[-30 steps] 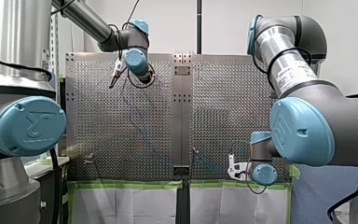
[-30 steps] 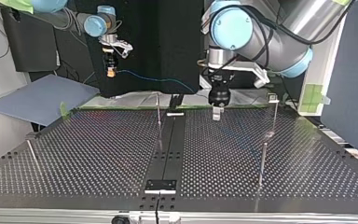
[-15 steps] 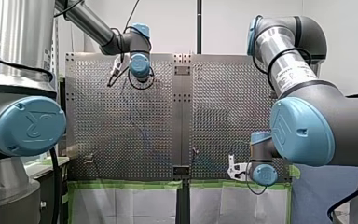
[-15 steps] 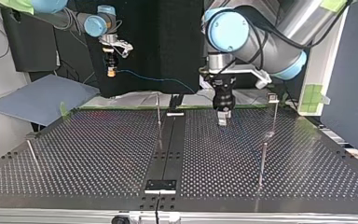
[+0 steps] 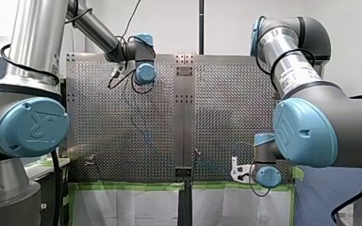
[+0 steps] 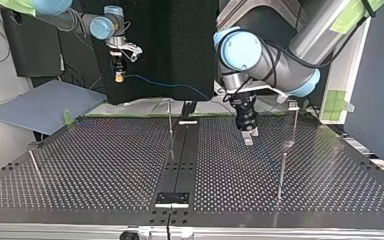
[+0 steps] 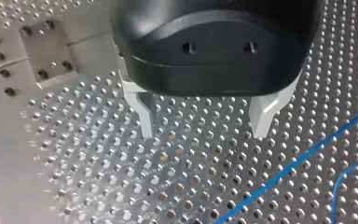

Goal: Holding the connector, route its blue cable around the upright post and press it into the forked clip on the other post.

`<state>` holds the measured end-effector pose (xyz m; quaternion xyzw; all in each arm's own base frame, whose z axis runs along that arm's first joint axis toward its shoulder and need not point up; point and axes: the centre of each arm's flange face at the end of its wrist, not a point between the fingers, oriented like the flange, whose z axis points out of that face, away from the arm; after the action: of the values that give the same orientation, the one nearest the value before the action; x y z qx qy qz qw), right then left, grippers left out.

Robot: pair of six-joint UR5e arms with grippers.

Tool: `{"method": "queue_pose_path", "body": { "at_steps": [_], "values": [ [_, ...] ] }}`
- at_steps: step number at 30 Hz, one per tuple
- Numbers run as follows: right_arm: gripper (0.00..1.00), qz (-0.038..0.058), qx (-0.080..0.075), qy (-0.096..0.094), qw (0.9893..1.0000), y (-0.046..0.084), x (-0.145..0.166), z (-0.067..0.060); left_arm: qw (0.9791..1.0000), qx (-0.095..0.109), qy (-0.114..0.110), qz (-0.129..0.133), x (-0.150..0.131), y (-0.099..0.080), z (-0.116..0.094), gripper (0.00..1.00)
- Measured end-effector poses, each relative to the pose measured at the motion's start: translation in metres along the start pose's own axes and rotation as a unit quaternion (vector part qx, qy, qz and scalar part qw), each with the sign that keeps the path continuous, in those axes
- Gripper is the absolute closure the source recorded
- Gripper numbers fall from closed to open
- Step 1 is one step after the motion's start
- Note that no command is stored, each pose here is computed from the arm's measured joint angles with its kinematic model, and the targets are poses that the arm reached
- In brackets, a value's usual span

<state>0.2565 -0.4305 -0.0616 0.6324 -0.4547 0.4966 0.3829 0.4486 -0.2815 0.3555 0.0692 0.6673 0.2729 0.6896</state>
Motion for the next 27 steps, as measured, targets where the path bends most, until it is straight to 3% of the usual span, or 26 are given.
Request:
{"method": "queue_pose_path", "body": {
  "at_steps": [8, 17, 27],
  "values": [
    [1.00, 0.0000, 0.000, 0.000, 1.0000, 0.000, 0.000, 0.000, 0.9996, -0.025, -0.009, 0.011, 0.002, -0.004, 0.015, 0.01],
    [1.00, 0.0001, 0.000, 0.000, 1.0000, 0.000, -0.001, 0.000, 0.9980, -0.056, -0.025, -0.013, -0.006, -0.001, 0.022, 0.01],
    [1.00, 0.0003, -0.001, -0.002, 1.0000, 0.001, -0.002, 0.000, 0.9963, -0.068, -0.037, -0.038, -0.010, -0.002, 0.022, 0.01]
  ]
}}
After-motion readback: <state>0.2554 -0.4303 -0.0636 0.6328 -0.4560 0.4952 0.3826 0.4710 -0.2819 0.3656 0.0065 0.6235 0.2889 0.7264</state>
